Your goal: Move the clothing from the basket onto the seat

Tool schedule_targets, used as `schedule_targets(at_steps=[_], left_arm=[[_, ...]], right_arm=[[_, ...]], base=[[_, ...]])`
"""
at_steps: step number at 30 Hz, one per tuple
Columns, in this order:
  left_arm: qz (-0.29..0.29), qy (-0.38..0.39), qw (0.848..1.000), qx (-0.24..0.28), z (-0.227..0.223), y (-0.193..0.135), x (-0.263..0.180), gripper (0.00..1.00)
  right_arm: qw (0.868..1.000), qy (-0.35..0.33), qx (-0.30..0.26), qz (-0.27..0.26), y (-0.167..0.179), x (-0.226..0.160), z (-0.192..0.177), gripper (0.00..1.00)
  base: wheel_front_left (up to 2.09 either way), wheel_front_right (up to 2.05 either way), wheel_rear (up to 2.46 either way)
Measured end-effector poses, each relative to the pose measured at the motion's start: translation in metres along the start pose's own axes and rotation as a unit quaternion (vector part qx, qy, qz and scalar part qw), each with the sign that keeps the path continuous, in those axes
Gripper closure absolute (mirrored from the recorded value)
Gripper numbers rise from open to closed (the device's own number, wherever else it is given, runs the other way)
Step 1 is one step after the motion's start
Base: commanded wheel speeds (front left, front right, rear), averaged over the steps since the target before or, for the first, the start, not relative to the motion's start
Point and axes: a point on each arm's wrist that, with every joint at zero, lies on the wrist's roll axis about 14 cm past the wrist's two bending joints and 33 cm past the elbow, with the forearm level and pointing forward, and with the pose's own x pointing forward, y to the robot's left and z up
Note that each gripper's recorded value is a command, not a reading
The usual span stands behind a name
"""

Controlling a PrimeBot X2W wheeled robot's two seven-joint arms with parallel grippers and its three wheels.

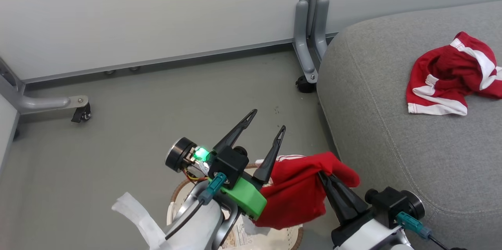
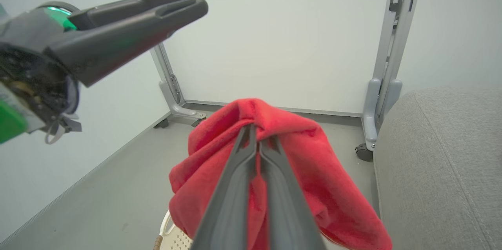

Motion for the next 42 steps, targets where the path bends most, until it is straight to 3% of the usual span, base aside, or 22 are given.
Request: schedule_targets(at_steps=[10, 21, 30, 42], left_arm=[[0.003, 0.014, 0.999, -0.029, -0.014, -0.001, 0.001, 0.0], [0.014, 0.012, 0.996, -0.089, -0.025, -0.001, 0.003, 0.0], [-0.045, 0.028, 0.994, -0.099, -0.044, -0.026, -0.003, 0.0], [-0.096, 0.052, 0.987, -0.121, -0.069, -0.055, 0.006, 0.0]], right_arm=[[0.999, -0.019, -0.012, -0.025, -0.016, -0.002, 0.014, 1.0], [0.992, -0.06, -0.047, -0.101, -0.06, -0.022, 0.046, 1.0], [0.973, -0.083, -0.084, -0.201, -0.105, -0.064, 0.072, 1.0], [0.944, -0.058, -0.089, -0.311, -0.138, -0.12, 0.065, 1.0]], base=[[0.0, 0.0, 0.0], [0.0, 0.0, 0.0], [0.0, 0.0, 0.0], [0.0, 0.0, 0.0]])
